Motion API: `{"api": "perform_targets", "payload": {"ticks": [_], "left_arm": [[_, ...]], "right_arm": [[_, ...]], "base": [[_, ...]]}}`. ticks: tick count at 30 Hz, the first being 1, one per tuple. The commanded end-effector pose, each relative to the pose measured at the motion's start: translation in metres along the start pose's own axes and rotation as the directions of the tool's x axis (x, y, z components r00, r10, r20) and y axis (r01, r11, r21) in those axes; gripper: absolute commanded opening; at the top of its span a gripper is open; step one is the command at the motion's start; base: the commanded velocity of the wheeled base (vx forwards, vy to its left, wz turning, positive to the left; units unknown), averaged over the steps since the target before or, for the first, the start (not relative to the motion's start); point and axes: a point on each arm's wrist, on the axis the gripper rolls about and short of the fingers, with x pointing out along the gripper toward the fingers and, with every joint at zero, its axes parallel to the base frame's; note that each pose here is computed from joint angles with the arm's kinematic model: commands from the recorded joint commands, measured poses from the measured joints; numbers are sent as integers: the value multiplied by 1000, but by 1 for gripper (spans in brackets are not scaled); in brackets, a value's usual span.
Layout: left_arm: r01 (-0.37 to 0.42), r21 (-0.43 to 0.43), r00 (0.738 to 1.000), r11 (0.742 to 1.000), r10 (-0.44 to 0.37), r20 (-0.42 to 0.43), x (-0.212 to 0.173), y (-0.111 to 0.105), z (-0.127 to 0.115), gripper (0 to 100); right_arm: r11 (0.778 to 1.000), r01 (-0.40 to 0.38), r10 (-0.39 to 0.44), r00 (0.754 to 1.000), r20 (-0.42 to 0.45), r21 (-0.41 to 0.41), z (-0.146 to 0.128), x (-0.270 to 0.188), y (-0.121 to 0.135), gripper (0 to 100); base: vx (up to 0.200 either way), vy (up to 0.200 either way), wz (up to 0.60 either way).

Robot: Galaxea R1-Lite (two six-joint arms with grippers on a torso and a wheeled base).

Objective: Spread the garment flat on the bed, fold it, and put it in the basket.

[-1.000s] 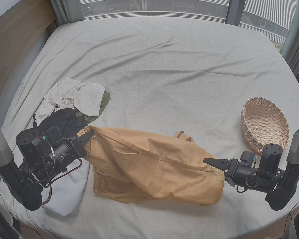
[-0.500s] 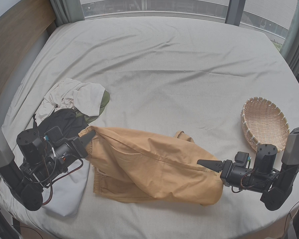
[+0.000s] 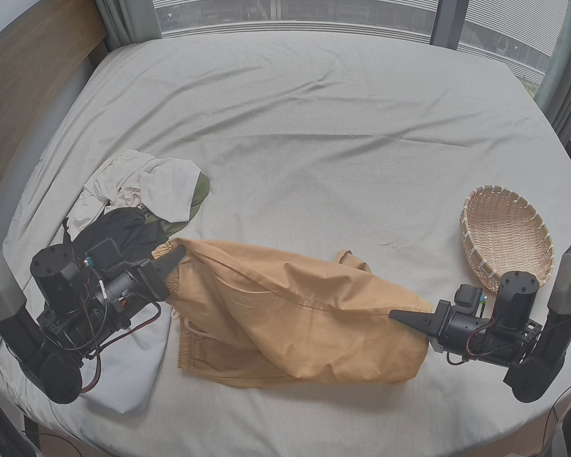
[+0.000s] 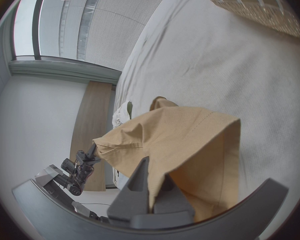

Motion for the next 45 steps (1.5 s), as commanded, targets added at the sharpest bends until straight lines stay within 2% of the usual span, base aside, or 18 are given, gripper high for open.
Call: {"api": "perform_targets", "payload": {"ticks": [1,4,5,10,14,23,30,37,45], "left_arm": [[65,17,996,998,-66,64,0,-15,16,0],[74,22,994,997,-76,77,1,-17,19,0],[113,39,987,993,-117,112,0,-25,30,0],[220,68,970,973,-225,96,-10,-39,37,0],[219,77,969,973,-226,99,-11,-39,38,0],[207,68,972,976,-213,98,-15,-37,37,0],[179,69,976,981,-186,114,-16,-31,41,0],[139,65,980,988,-146,134,-20,-21,46,0],[121,65,982,991,-129,140,-21,-16,48,0]], "right_arm": [[990,-123,127,991,48,-72,2,-32,41,0],[987,-137,142,988,60,-83,3,-36,45,0],[975,-187,200,974,104,-123,8,-51,60,0],[958,-231,257,954,152,-170,14,-64,74,0],[940,-245,296,932,208,-237,24,-73,83,0],[927,-196,300,900,317,-320,52,-79,84,0],[930,-141,262,902,343,-341,63,-80,82,0],[929,-135,261,900,350,-346,69,-87,95,0],[928,-105,240,903,356,-359,71,-90,93,0]], "base": [[0,0,0],[0,0,0],[0,0,0],[0,0,0],[0,0,0],[0,0,0],[0,0,0],[0,0,0],[0,0,0]]}}
